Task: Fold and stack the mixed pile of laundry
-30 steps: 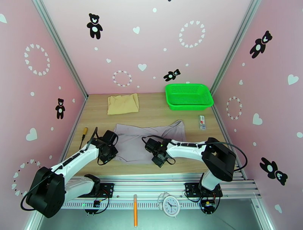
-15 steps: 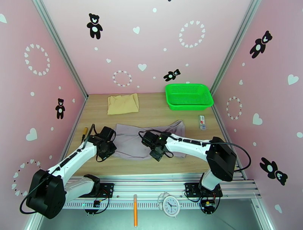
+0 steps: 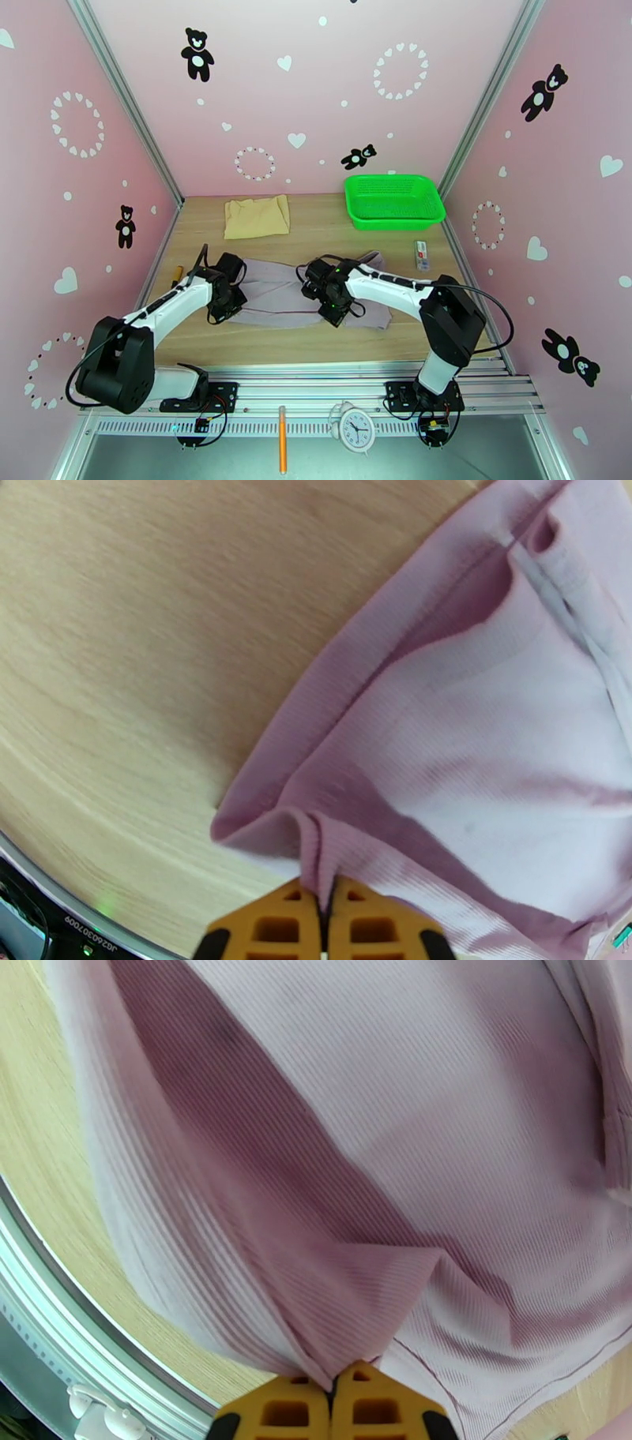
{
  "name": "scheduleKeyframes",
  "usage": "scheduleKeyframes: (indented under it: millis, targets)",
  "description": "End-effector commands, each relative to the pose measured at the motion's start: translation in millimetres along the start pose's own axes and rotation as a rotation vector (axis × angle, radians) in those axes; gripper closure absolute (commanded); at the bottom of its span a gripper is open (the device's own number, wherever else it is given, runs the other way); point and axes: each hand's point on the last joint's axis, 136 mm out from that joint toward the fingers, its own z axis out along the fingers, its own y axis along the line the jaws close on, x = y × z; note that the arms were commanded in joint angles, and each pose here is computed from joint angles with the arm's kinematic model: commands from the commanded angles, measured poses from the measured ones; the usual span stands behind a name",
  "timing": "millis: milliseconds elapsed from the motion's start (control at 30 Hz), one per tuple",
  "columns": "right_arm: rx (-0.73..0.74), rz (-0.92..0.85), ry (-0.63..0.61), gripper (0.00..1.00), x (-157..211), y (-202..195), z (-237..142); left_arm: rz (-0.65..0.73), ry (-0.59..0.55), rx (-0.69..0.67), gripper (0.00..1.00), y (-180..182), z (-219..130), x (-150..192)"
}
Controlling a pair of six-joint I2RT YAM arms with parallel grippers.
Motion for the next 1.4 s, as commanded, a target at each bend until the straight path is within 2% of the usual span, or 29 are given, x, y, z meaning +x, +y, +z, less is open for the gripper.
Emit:
scheduleKeyframes:
  millis: [0, 367, 400, 533, 633, 700, 833, 1000, 1100, 1233, 1367]
  targets:
    - [-0.040, -0.010, 0.025, 1.00, -4, 2, 2, 0.011, -0.051, 0.006, 1.00, -8, -6, -17]
    - [-0.035, 0.009, 0.051, 1.00, -6, -10, 6, 0.023, -0.062, -0.077, 1.00, -8, 1, -31]
    - [-0.035, 0.010, 0.051, 1.00, -5, -11, 6, 0.024, -0.062, -0.087, 0.97, -7, 2, -31]
    - [-0.024, 0.023, 0.043, 0.95, -6, -16, 3, 0.019, -0.068, -0.113, 0.68, 1, 3, -30]
    - [-0.012, 0.041, 0.028, 0.88, -8, -22, 1, 0.018, -0.078, -0.127, 0.54, 5, -1, -30]
    - [-0.003, 0.053, 0.012, 0.83, -11, -25, -1, 0.017, -0.091, -0.133, 0.49, 7, -5, -32]
    - [0.032, 0.088, -0.029, 0.73, -18, -35, -8, 0.016, -0.120, -0.150, 0.47, 11, -13, -36]
    - [0.084, 0.142, -0.069, 0.66, -25, -45, -11, 0.016, -0.137, -0.152, 0.32, 12, -15, -39]
    - [0.105, 0.178, -0.090, 0.64, -24, -49, -13, 0.013, -0.136, -0.131, 0.26, 10, -15, -37]
    - [0.154, 0.215, -0.128, 0.63, -21, -56, -25, 0.011, -0.151, -0.106, 0.25, 14, -25, -34]
    - [0.187, 0.225, -0.158, 0.63, -17, -60, -41, 0.011, -0.157, -0.060, 0.31, 17, -41, -27]
